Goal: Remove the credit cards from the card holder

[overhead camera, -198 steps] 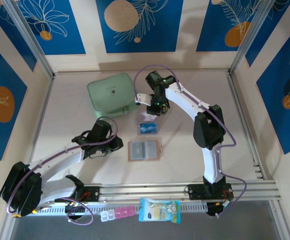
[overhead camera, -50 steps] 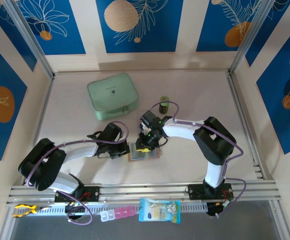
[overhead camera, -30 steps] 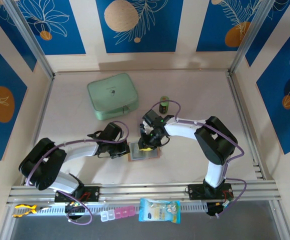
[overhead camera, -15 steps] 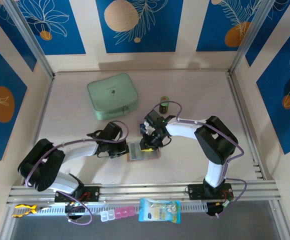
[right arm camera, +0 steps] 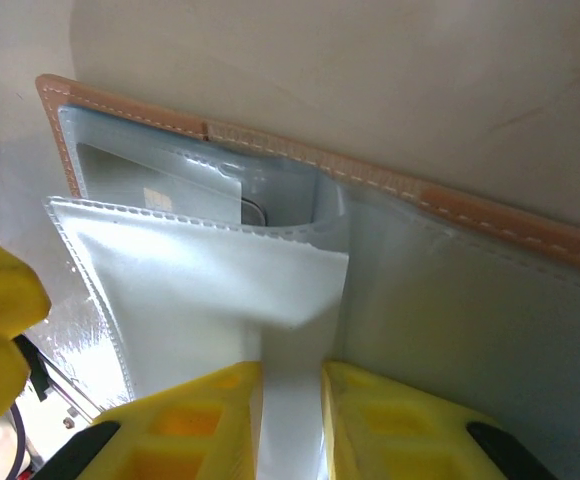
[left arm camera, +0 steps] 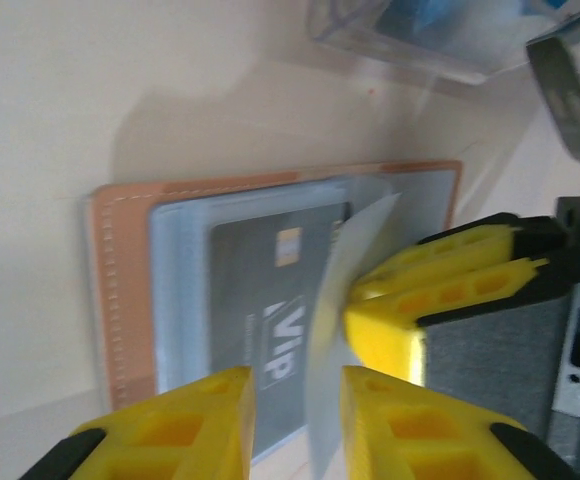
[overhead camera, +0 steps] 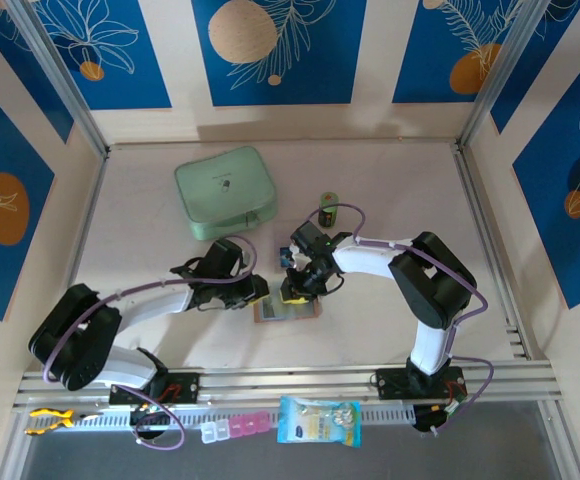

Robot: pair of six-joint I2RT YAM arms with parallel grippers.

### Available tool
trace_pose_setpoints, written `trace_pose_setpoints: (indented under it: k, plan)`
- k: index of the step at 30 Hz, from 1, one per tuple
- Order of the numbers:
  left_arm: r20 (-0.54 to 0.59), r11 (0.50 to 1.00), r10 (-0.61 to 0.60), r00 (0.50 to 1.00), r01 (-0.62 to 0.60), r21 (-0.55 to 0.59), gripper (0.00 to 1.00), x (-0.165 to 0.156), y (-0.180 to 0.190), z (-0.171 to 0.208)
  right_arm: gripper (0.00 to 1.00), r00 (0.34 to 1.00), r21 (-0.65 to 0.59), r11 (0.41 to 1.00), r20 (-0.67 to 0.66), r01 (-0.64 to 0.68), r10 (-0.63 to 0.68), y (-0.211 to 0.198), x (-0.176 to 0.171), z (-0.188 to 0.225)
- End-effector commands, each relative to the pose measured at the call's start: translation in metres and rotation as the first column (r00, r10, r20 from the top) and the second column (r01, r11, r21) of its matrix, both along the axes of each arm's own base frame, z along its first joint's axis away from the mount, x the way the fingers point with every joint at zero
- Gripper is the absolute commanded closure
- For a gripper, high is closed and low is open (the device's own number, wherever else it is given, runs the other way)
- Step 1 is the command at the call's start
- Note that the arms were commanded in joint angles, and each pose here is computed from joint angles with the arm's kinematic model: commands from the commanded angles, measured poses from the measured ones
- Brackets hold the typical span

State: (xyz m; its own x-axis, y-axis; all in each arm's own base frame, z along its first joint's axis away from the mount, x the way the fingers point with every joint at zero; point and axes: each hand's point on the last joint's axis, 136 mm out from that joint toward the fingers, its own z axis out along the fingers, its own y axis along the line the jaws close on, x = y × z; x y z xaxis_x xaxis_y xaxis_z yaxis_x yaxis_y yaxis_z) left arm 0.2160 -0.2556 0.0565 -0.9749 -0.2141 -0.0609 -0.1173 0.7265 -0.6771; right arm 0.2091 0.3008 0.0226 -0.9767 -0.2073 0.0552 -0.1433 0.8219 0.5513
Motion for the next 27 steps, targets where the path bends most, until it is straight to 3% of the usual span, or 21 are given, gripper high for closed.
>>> trace_pose_setpoints:
  k: [1, 8, 27]
  plan:
    - [-0.019, 0.997, -0.012, 1.000, 0.010, -0.071, 0.72, -0.003, -0.014, 0.003, 0.77, 1.000, -0.002, 1.000, -0.028, -0.001, 0.001, -0.005, -0.006, -0.003]
    - [-0.038, 0.998, -0.017, 0.999, 0.015, -0.058, 0.71, -0.005, -0.018, -0.006, 0.77, 1.000, -0.001, 1.000, -0.028, 0.000, 0.000, -0.005, -0.005, -0.002]
    - [-0.066, 0.997, -0.023, 0.998, 0.018, -0.071, 0.82, -0.007, -0.026, -0.014, 0.75, 1.000, 0.031, 0.999, 0.002, 0.007, -0.007, -0.002, -0.001, 0.016]
